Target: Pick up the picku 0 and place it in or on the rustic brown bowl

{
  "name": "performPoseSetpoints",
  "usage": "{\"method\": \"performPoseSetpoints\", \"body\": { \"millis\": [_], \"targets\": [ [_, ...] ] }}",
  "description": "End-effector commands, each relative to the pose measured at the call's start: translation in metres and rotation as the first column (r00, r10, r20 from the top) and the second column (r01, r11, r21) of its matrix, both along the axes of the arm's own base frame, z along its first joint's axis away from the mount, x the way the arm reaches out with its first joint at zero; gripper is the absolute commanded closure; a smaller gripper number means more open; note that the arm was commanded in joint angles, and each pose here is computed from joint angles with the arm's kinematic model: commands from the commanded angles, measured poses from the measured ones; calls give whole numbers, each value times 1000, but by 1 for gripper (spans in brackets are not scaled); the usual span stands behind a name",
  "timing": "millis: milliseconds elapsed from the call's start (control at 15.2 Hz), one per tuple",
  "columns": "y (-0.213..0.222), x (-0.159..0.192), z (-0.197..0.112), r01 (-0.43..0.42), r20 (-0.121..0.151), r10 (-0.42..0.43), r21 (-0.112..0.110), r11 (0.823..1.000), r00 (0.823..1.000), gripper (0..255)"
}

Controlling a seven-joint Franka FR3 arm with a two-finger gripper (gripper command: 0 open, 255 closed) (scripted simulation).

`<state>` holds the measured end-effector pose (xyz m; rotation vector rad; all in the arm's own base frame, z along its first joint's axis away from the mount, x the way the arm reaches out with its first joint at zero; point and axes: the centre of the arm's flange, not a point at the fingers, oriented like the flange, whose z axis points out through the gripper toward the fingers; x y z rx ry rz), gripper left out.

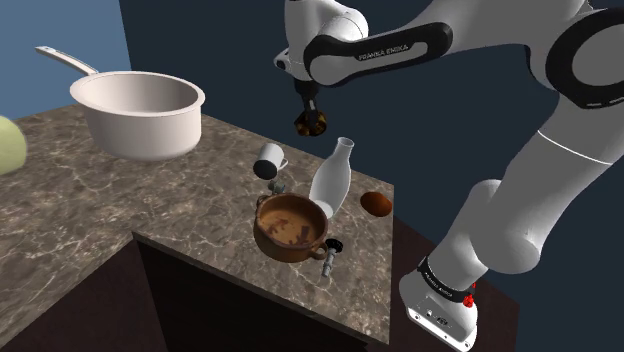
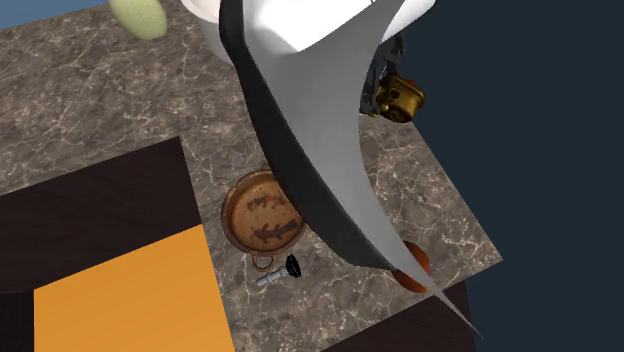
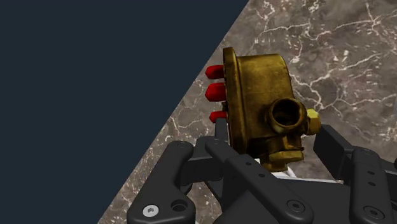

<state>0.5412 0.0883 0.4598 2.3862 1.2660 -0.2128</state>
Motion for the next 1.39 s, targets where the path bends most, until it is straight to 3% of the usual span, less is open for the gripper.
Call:
{"method": "performPoseSetpoints", "body": {
  "millis": [0, 1320],
  "targets": [
    [20, -16, 3, 1, 1, -1, -1, 1000, 1000, 255],
    [225, -182, 23, 1, 1, -1, -1, 1000, 1000, 255]
  ]
}}
